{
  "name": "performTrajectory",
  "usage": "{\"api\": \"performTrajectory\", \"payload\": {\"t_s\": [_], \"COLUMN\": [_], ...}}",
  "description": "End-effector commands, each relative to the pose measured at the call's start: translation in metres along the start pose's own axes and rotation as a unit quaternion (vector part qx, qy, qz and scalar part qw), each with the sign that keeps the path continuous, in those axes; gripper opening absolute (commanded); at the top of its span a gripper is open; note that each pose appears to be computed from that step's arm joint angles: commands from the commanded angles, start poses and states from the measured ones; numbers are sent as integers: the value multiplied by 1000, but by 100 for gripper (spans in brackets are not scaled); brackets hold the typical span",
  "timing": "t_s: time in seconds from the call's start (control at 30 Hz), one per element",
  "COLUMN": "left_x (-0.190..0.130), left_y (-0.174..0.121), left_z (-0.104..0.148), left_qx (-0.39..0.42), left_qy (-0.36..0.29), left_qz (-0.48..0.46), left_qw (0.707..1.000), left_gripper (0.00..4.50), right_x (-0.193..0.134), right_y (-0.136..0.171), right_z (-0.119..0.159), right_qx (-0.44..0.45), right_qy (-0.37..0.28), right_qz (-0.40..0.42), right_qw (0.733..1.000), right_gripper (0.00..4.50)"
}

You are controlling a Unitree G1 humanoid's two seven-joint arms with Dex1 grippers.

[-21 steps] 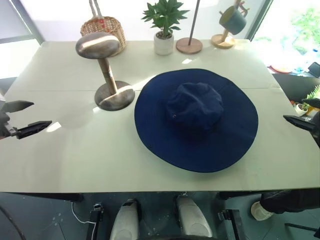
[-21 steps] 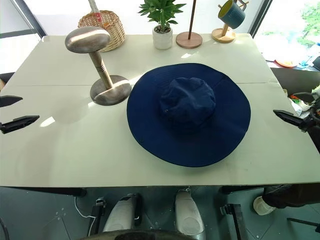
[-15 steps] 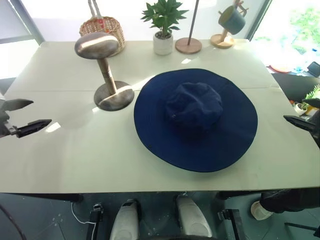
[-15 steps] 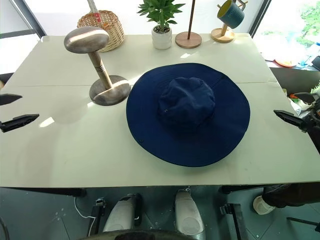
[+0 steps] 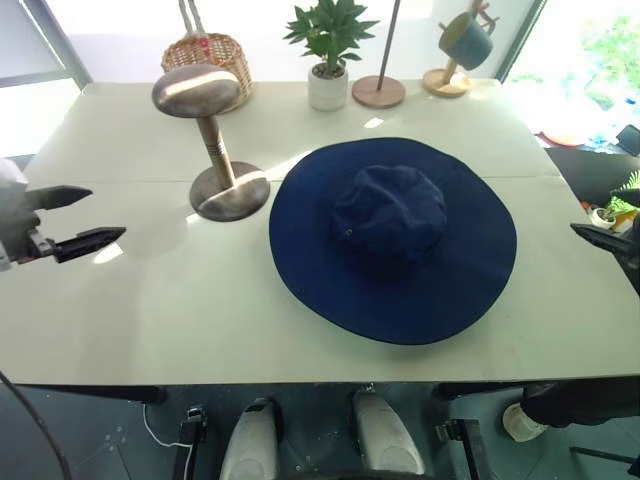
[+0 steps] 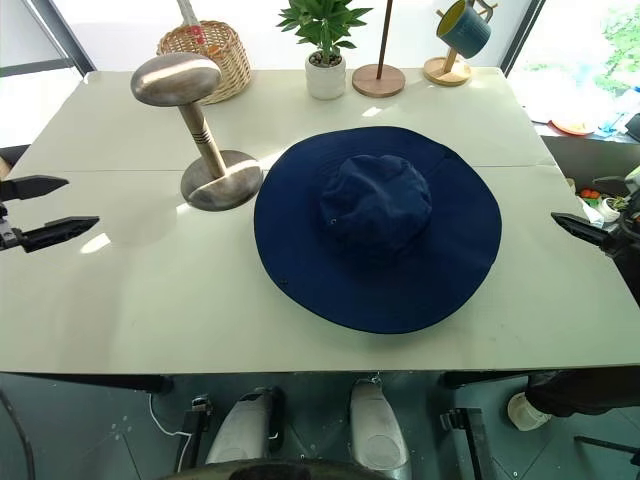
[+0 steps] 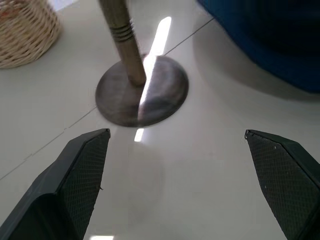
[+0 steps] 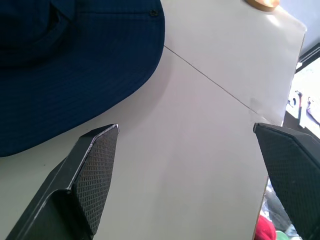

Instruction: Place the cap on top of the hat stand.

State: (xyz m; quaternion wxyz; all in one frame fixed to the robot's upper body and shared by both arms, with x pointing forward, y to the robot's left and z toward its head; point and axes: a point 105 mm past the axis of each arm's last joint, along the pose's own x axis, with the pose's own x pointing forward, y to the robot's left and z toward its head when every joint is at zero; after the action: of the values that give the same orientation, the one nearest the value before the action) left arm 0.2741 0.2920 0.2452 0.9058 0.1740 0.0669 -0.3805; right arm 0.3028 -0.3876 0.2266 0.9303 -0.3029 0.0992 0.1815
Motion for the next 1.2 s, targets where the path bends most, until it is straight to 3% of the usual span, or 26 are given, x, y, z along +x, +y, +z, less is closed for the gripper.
{"api": "performTrajectory", "payload": {"t_s": [0.03, 0.3, 0.47, 0.63, 1.0, 1.2], "left_x": [10, 61, 78, 88, 91, 91], "left_y": [-24, -62, -76, -80, -88, -87], "left_z": [35, 53, 55, 60, 65, 66], "left_qx": [8, 18, 28, 35, 42, 46], "left_qy": [-47, -50, -47, -54, -52, -53], "left_qz": [-66, -228, -298, -324, -354, -352], "left_qw": [997, 972, 953, 944, 933, 934], "left_gripper": [450, 450, 450, 450, 450, 450], "right_x": [-11, -15, -20, -21, 1, 19], "right_y": [0, 77, 147, 189, 224, 223], "right_z": [31, 56, 45, 19, -7, -13], "right_qx": [-116, -276, -325, -341, -396, -415], "right_qy": [-4, -10, -8, 9, 2, -16], "right_qz": [-4, 65, 98, 87, 70, 58], "right_qw": [993, 959, 941, 936, 916, 908], "right_gripper": [442, 442, 442, 442, 442, 442]}}
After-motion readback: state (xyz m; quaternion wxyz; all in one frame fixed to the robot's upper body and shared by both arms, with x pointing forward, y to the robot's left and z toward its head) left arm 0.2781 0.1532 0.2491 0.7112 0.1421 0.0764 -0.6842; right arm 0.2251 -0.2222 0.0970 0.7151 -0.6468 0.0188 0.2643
